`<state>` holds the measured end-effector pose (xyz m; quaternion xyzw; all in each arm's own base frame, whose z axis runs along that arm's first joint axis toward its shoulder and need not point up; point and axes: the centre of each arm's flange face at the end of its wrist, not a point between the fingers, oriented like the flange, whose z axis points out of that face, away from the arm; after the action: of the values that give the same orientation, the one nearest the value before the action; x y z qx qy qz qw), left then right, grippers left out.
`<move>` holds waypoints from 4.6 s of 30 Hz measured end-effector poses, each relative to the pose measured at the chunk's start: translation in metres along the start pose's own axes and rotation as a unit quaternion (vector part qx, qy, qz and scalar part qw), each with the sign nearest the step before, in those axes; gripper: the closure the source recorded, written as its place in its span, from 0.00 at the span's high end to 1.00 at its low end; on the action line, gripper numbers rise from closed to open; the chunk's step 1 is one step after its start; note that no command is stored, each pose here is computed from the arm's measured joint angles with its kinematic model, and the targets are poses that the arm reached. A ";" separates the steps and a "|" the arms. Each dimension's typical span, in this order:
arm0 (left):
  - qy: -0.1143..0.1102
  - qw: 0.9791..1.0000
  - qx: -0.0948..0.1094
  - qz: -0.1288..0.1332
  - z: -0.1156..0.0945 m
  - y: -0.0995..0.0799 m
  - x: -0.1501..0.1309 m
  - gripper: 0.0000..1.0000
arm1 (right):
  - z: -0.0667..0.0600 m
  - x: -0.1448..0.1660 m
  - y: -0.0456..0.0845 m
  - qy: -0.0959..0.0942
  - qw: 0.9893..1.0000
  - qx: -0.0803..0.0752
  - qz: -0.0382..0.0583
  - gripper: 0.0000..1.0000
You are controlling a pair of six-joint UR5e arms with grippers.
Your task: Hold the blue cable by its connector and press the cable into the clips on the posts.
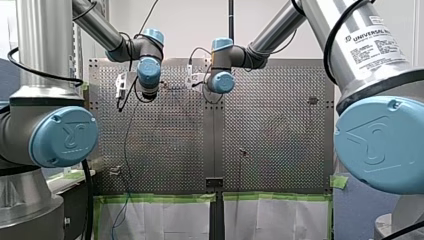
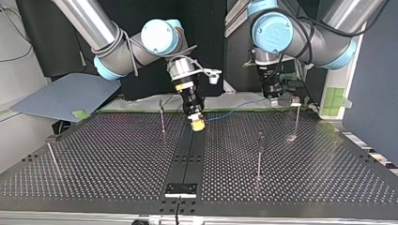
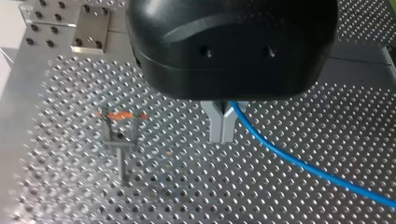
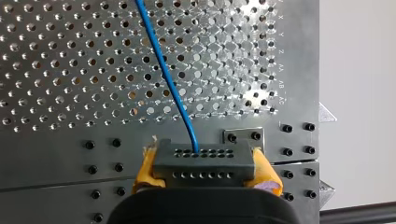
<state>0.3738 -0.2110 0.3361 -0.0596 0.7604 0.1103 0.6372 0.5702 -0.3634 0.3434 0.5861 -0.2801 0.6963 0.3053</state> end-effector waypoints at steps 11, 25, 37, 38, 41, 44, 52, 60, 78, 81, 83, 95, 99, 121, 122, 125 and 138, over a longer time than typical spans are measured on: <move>-0.023 0.999 -0.010 -0.036 0.038 0.018 -0.002 0.00 | 0.008 0.000 0.002 -0.005 1.000 0.006 0.006 0.00; -0.059 0.996 -0.008 -0.073 0.056 0.009 -0.029 0.00 | 0.030 -0.009 0.000 -0.012 0.999 0.014 0.032 0.00; -0.047 0.996 -0.001 -0.069 0.072 0.000 -0.024 0.00 | 0.041 -0.009 0.005 -0.010 0.999 0.014 0.047 0.00; -0.048 0.996 0.001 -0.071 0.074 -0.001 -0.025 0.00 | 0.041 -0.009 0.006 -0.011 0.999 0.013 0.048 0.00; -0.053 0.996 0.004 -0.078 0.078 -0.004 -0.031 0.00 | 0.042 -0.009 0.010 -0.011 0.999 0.010 0.049 0.00; -0.057 0.995 0.004 -0.082 0.081 -0.004 -0.035 0.00 | 0.044 -0.010 0.014 -0.011 0.999 0.007 0.049 0.00; -0.059 0.995 -0.002 -0.086 0.088 0.000 -0.038 0.00 | 0.051 -0.019 0.013 -0.017 0.999 0.014 0.049 0.00; -0.053 0.995 0.004 -0.088 0.098 -0.006 -0.034 0.00 | 0.061 -0.010 0.006 -0.010 0.999 0.021 0.049 0.00; -0.061 0.993 -0.002 -0.100 0.118 -0.009 -0.040 0.00 | 0.073 -0.030 0.010 -0.017 0.998 0.019 0.049 0.00; -0.063 0.993 -0.002 -0.101 0.120 -0.009 -0.041 0.00 | 0.075 -0.029 0.013 -0.017 0.998 0.017 0.049 0.00; -0.066 0.992 -0.001 -0.104 0.123 -0.008 -0.044 0.00 | 0.075 -0.029 0.014 -0.016 0.999 0.017 0.049 0.00; -0.077 0.989 0.021 -0.122 0.135 -0.002 -0.056 0.00 | 0.082 -0.020 0.015 -0.005 0.999 0.021 0.049 0.00; -0.078 0.989 0.023 -0.125 0.138 0.002 -0.057 0.00 | 0.084 -0.016 0.015 -0.001 0.999 0.023 0.050 0.00; -0.078 0.981 0.060 -0.164 0.167 0.004 -0.067 0.00 | 0.109 -0.020 0.044 0.009 0.999 0.007 0.047 0.00; -0.078 0.982 0.059 -0.164 0.168 0.005 -0.067 0.00 | 0.110 -0.020 0.045 0.009 0.999 0.006 0.046 0.00; -0.078 0.982 0.057 -0.165 0.169 0.008 -0.067 0.00 | 0.110 -0.019 0.047 0.009 0.999 0.005 0.046 0.00; -0.082 0.983 0.059 -0.150 0.173 0.011 -0.068 0.86 | 0.108 -0.021 0.048 -0.002 0.999 0.004 0.045 0.00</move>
<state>0.5489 -0.1619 0.3757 -0.1258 0.6930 -0.0275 0.7093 0.6067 -0.4775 0.3379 0.5755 -0.3036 0.7095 0.2707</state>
